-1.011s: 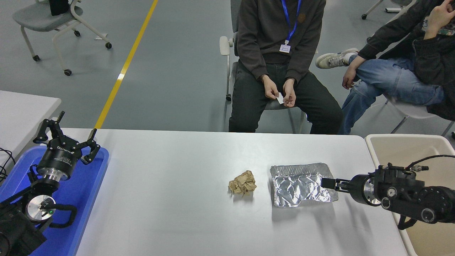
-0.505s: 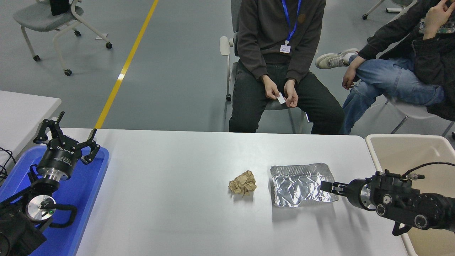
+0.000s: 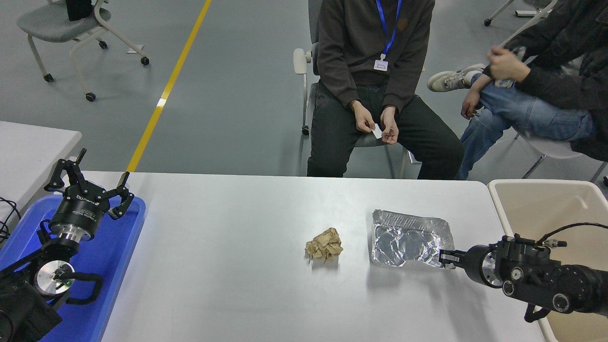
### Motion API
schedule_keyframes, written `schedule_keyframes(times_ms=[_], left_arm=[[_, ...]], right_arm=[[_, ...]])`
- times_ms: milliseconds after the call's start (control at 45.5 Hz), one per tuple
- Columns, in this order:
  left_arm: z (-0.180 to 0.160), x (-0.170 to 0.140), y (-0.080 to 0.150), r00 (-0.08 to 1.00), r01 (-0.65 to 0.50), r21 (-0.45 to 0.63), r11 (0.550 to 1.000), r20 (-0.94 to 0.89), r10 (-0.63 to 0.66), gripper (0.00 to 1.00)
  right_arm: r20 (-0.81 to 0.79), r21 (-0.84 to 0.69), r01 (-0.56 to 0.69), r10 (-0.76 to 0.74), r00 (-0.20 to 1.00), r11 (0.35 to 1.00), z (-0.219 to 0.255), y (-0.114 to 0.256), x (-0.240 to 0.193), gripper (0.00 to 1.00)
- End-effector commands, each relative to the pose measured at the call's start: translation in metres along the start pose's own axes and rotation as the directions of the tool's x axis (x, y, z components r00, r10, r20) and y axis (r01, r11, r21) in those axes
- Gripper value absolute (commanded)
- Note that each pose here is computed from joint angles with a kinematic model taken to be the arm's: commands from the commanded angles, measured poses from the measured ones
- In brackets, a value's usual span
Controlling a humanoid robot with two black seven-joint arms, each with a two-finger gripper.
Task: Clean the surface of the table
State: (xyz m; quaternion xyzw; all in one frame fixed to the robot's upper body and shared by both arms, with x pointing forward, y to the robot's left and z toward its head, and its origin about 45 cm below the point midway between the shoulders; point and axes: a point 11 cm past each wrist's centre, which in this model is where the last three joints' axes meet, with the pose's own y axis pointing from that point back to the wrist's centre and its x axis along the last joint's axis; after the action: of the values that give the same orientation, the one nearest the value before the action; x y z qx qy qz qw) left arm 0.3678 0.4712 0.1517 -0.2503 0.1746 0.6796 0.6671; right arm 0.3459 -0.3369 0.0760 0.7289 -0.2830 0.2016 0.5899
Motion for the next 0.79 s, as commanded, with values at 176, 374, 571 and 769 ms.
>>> schedule_keyframes(times_ms=[176,374,571,769], left_arm=[[0.000,0.000,0.001,1.000,-0.001,0.001,1.000,0.000,0.001,1.00],[0.000,0.000,0.000,1.000,0.001,0.001,1.000,0.001,-0.001,1.00],[0.000,0.000,0.000,1.000,0.000,0.000,1.000,0.000,0.000,1.00],[0.000,0.000,0.000,1.000,0.000,0.001,1.000,0.000,0.000,1.00]], right_arm=[[0.002,0.021,-0.027,0.027,1.000,0.999,-0.006,0.006,0.020,0.00],[0.008,0.067,-0.057,0.056,0.998,0.996,-0.015,0.028,0.052,0.00],[0.031,0.106,-0.082,0.079,0.996,0.991,-0.021,0.056,0.076,0.00],[0.041,0.172,-0.113,0.108,0.993,0.979,-0.037,0.093,0.103,0.00]])
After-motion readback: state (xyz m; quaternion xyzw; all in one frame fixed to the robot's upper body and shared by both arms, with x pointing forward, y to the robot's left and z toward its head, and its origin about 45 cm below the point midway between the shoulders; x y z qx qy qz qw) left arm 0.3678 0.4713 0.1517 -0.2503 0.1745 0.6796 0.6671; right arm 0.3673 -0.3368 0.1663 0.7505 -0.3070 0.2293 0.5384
